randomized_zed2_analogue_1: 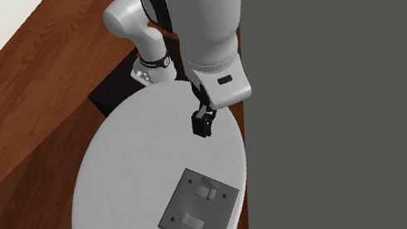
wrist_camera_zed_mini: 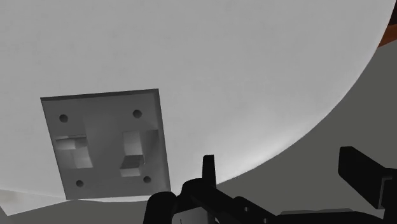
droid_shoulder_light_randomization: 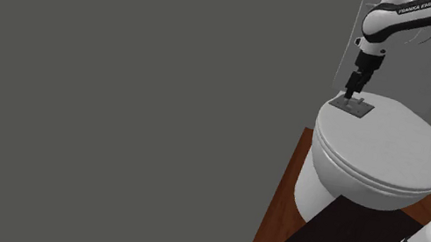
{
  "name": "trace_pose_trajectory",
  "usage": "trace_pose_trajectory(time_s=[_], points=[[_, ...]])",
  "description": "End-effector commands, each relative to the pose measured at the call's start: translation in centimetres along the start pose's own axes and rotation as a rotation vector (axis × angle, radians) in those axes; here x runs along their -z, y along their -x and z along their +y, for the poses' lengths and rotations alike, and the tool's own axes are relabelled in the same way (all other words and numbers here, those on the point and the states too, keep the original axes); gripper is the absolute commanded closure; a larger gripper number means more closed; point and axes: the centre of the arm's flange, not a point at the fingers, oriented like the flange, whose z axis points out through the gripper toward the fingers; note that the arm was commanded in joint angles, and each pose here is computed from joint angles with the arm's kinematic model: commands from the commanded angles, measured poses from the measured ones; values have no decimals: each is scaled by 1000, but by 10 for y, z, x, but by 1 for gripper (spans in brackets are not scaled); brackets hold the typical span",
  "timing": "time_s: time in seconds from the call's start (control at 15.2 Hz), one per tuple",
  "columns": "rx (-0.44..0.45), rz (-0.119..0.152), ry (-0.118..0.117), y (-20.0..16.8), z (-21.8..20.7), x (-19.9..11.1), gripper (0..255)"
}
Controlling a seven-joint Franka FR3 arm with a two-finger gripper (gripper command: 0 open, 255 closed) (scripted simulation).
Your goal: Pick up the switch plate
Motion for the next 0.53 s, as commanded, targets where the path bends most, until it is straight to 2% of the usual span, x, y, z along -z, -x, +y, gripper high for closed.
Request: trace_pose_trajectory(time_s=[0.0,0.46], points=[[-1,0,7,-6,24,-7,0],[-8,2,24,-32,104,-40,0]])
